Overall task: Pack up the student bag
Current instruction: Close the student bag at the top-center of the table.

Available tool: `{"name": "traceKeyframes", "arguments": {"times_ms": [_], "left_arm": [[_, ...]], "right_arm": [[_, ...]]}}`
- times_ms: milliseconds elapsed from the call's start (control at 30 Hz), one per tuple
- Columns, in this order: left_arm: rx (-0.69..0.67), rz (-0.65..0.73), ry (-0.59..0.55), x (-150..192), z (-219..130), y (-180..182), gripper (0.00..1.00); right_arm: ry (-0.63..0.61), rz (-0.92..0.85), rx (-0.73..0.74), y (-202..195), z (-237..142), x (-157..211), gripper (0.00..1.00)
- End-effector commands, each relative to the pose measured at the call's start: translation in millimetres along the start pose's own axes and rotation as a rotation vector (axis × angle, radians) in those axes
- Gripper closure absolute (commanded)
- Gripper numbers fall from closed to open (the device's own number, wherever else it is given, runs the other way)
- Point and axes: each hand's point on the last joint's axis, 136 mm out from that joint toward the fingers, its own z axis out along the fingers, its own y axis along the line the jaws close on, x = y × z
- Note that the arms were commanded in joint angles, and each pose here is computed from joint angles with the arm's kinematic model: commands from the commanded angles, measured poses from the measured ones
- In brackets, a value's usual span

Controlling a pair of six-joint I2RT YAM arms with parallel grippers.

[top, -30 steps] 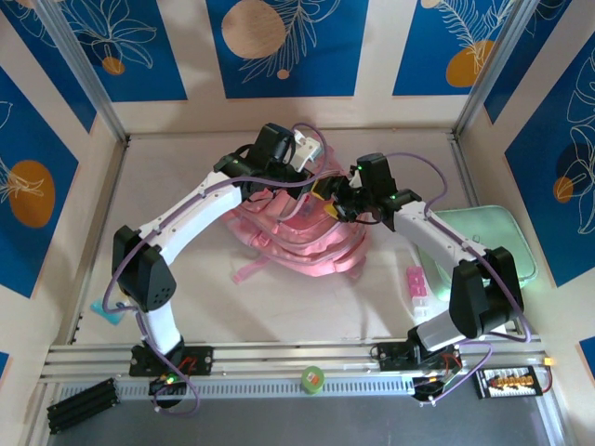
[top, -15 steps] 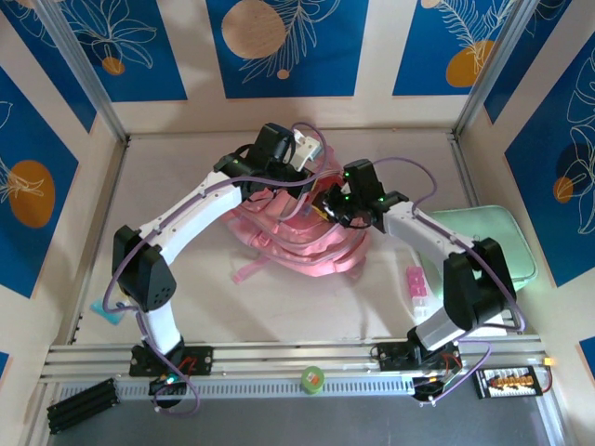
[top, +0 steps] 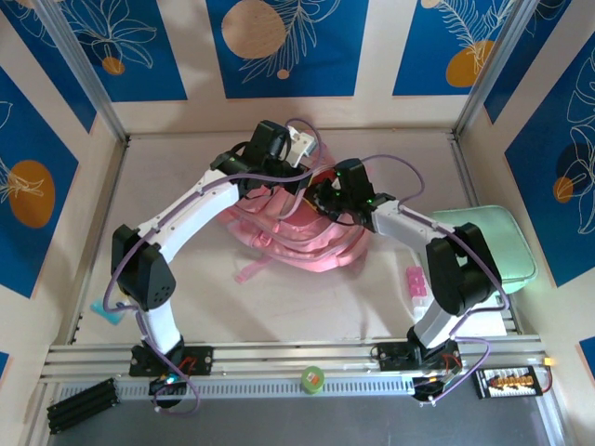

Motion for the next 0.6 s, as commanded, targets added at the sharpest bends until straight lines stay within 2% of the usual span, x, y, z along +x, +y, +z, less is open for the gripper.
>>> {"name": "traceKeyframes", "arguments": {"times_ms": [0, 200, 267, 367, 400, 467, 567], "left_arm": [[0.076, 0.012, -0.137, -37, -11, -14, 1.0], [0.152, -0.043, -0.099, -24, 14, -20, 1.0], [0.196, -0.073, -0.083, -22, 25, -24, 0.82], [0.225, -0.116, -0.064, -21, 34, -23, 0.53], [0.225, -0.139, -0.064, -21, 36, -19, 0.46], [0.222, -0.201, -0.084, -21, 34, -8, 0.35], [0.224, -0.33, -0.129, -17, 23, 19, 0.28]], "right_arm": [[-0.06, -0.018, -0.021, 2, -35, -3, 0.76], [-0.206, -0.044, 0.179, -43, -103, -7, 0.56], [-0.255, -0.055, 0.226, -48, -125, -12, 0.46], [-0.31, -0.063, 0.24, -45, -150, -20, 0.39], [-0.326, -0.068, 0.24, -44, -156, -22, 0.37], [-0.343, -0.088, 0.242, -40, -162, -25, 0.32], [-0.327, -0.112, 0.241, -36, -160, -25, 0.28]]}}
